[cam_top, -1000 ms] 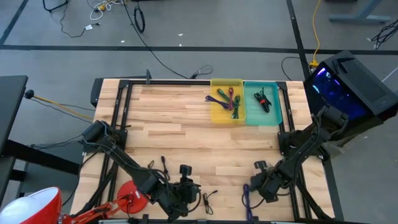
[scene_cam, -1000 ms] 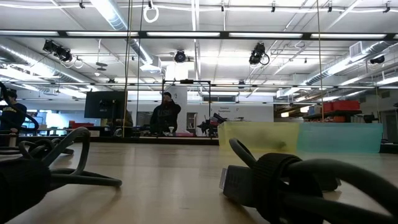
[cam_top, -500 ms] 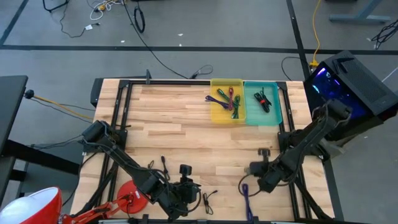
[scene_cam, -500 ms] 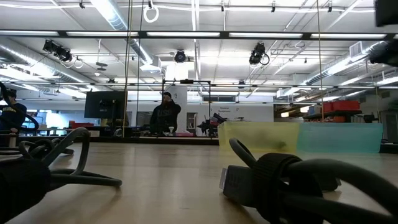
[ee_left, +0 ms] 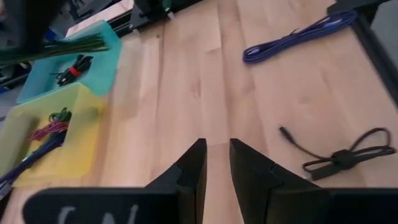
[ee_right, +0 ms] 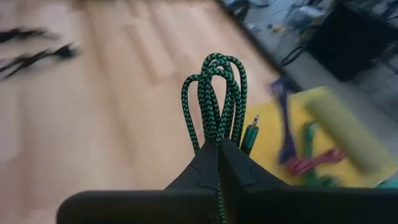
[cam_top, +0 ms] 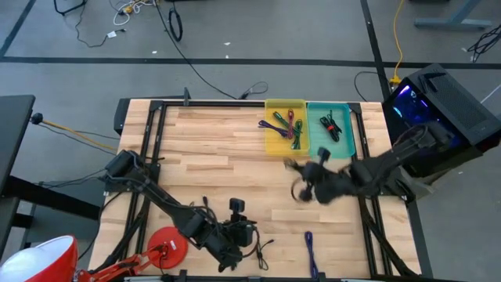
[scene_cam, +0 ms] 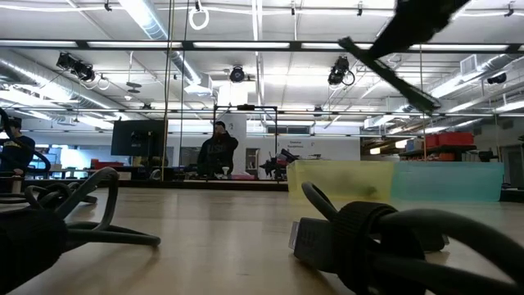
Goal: Pick & Place USB Port
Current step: Put the green black charger cable into the yellow bin, then put the violet black charger cable into the yellow bin
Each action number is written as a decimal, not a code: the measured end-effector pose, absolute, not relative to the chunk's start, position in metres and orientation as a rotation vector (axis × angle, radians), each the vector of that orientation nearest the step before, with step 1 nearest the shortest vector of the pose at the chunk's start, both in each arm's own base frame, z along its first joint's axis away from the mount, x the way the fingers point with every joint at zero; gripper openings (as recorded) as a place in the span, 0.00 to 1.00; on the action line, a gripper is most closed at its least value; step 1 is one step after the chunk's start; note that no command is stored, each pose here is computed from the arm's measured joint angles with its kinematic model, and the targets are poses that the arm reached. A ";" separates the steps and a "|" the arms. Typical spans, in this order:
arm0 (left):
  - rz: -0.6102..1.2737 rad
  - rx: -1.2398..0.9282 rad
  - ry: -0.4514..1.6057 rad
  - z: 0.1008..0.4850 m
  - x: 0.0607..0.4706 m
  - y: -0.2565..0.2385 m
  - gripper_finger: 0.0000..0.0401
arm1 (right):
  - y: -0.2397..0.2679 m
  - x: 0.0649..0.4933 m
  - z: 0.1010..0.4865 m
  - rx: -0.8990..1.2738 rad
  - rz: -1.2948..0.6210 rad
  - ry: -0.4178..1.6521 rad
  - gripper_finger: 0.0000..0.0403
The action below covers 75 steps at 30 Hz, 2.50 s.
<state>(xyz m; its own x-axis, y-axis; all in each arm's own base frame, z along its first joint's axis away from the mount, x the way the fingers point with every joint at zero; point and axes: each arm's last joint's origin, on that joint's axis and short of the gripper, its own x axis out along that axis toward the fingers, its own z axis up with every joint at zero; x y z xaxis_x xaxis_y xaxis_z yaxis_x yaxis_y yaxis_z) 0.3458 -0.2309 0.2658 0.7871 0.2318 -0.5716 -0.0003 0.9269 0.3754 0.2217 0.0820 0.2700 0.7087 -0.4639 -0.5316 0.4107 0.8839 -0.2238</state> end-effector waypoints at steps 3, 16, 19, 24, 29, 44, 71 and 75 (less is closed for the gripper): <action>0.134 0.395 0.670 0.265 0.348 -0.226 0.18 | 0.057 0.236 0.274 -0.095 -0.508 0.605 0.00; 0.179 0.465 0.784 0.258 0.350 -0.205 0.18 | -0.080 0.258 0.289 0.017 -0.589 0.483 0.00; 0.192 0.479 0.806 0.257 0.350 -0.200 0.18 | -0.106 0.261 0.275 0.064 -0.607 0.526 0.00; 0.223 0.487 0.836 0.255 0.354 -0.189 0.18 | -0.138 0.273 0.243 0.132 -0.606 0.589 0.00; 0.257 0.484 0.866 0.254 0.359 -0.175 0.18 | -0.166 0.279 0.212 0.200 -0.631 0.641 0.00; 0.303 0.464 0.900 0.253 0.366 -0.155 0.18 | -0.192 0.265 0.200 0.244 -0.615 0.684 0.21; 0.316 0.296 0.956 0.249 0.361 -0.154 0.18 | 0.044 0.245 0.251 0.524 0.063 1.009 0.32; 0.301 0.301 0.953 0.249 0.358 -0.161 0.18 | 0.092 0.237 0.250 0.536 0.101 1.027 0.30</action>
<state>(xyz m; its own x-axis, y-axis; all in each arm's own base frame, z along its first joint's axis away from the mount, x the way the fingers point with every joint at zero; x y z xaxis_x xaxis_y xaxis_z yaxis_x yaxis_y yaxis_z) 0.3581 -0.1607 0.2493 0.5443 0.3799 -0.7479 -0.1185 0.9175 0.3798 0.2367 0.0924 0.2501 0.5251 0.3250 -0.7866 0.1662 0.8673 0.4693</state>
